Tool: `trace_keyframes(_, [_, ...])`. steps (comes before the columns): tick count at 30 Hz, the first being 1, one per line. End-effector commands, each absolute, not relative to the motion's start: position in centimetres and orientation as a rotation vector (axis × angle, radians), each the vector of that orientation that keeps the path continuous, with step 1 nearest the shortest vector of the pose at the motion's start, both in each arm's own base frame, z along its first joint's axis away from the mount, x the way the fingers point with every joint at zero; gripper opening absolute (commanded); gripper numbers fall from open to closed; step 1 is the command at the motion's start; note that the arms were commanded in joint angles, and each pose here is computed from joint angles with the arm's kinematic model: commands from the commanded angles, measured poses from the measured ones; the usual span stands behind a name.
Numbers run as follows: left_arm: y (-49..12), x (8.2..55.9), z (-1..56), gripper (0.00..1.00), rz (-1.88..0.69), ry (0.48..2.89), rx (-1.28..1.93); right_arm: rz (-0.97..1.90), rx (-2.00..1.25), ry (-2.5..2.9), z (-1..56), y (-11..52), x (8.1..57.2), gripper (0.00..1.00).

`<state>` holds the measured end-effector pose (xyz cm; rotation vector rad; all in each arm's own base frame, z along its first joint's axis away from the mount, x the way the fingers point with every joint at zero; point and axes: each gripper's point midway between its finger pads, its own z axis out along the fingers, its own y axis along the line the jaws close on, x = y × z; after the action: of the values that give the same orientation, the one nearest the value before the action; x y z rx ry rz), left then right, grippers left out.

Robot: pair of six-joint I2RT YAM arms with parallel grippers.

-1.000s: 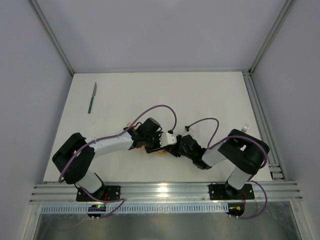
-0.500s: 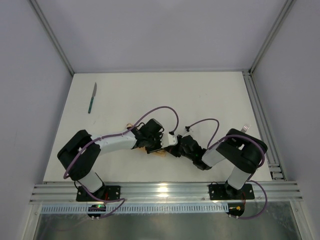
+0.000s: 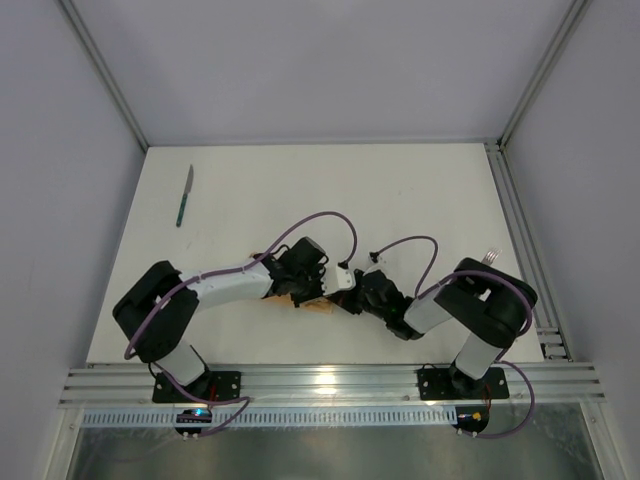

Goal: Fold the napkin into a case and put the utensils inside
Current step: Grasp the top corner of the smaller rectangle folded napkin from the folded napkin.

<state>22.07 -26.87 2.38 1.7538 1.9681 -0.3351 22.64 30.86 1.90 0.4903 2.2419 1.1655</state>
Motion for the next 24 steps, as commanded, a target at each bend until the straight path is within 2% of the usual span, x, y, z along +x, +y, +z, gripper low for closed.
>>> trace_keyframes(1, [-28.1,22.8,5.3,0.00,-0.355,1.905,1.687,1.070,0.371,2.286,1.4,30.3,22.3,0.11])
trace_keyframes(6, [-27.8,22.4,5.3,0.00,-0.365,1.887,1.700,1.068,0.267,2.293,2.7,29.3,21.5,0.32])
trace_keyframes(9, [-27.8,22.1,5.5,0.00,-0.386,1.869,1.712,1.066,0.173,2.313,4.2,28.6,21.1,0.39])
trace_keyframes(17, [-27.9,21.7,5.9,0.00,-0.412,1.825,1.724,0.952,-0.011,2.295,8.5,24.5,20.5,0.41])
trace_keyframes(21, [-28.0,21.6,6.2,0.00,-0.420,1.807,1.720,0.827,-0.137,2.221,10.0,20.9,22.8,0.48])
trace_keyframes(24, [-28.1,21.5,6.2,0.00,-0.426,1.799,1.727,0.764,-0.278,2.115,11.8,20.7,25.8,0.45])
